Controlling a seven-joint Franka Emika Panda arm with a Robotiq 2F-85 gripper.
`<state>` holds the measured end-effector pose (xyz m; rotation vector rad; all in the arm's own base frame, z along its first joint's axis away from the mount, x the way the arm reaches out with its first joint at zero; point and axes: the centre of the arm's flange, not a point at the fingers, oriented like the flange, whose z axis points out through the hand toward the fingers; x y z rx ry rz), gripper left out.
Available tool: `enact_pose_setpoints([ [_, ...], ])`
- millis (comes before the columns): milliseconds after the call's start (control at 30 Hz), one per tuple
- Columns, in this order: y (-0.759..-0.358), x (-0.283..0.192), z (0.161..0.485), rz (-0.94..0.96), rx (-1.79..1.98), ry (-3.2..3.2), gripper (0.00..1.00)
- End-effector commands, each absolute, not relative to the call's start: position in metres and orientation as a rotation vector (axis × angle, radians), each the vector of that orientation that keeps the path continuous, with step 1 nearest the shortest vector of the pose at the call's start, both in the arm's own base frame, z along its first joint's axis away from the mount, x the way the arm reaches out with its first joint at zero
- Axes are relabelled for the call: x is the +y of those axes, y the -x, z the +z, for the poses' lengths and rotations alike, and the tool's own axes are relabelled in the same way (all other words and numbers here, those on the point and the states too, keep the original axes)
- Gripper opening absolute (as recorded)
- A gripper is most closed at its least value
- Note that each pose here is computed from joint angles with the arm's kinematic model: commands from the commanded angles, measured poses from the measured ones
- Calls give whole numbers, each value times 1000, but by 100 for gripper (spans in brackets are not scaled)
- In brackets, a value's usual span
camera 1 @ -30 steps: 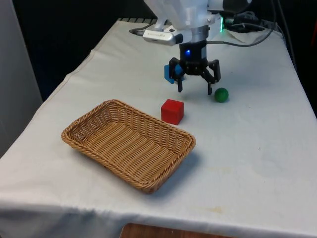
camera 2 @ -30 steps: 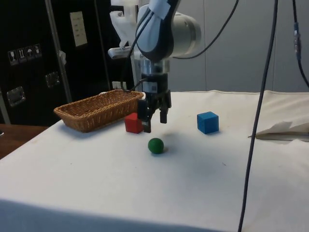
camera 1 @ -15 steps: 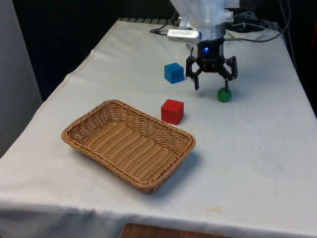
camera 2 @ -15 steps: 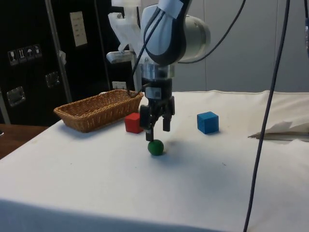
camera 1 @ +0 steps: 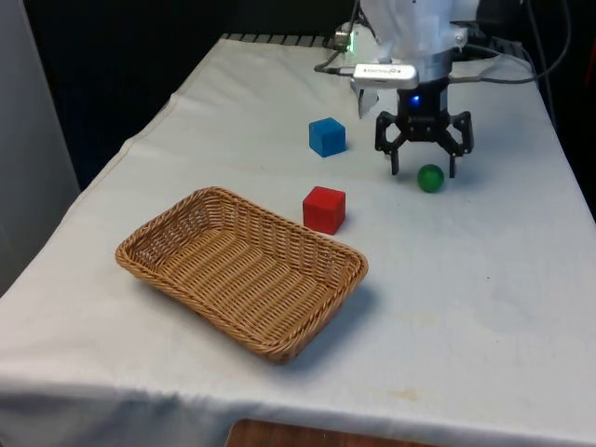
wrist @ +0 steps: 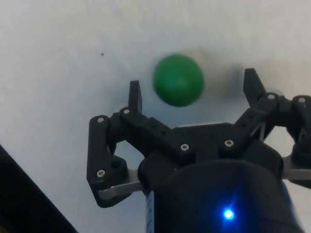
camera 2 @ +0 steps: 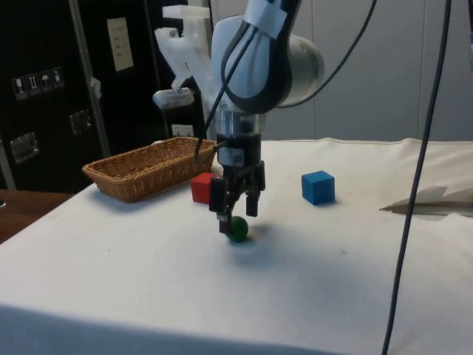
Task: Place all non-red objects into the basket.
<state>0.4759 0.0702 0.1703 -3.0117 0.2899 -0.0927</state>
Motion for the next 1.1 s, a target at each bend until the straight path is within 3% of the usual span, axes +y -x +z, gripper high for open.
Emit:
enact_pose_setpoints([
  [0, -477, 78, 170, -112, 295, 2995, 100],
  [367, -480, 106, 152, -140, 291, 3005, 97],
  [400, -480, 109, 152, -146, 291, 3005, 80],
  [500, -480, 107, 152, -134, 284, 3008, 47],
  [533, -479, 111, 151, -149, 291, 3005, 47],
  [667, -480, 113, 151, -153, 293, 3003, 0],
  [1067, -481, 112, 159, -156, 290, 2996, 0],
])
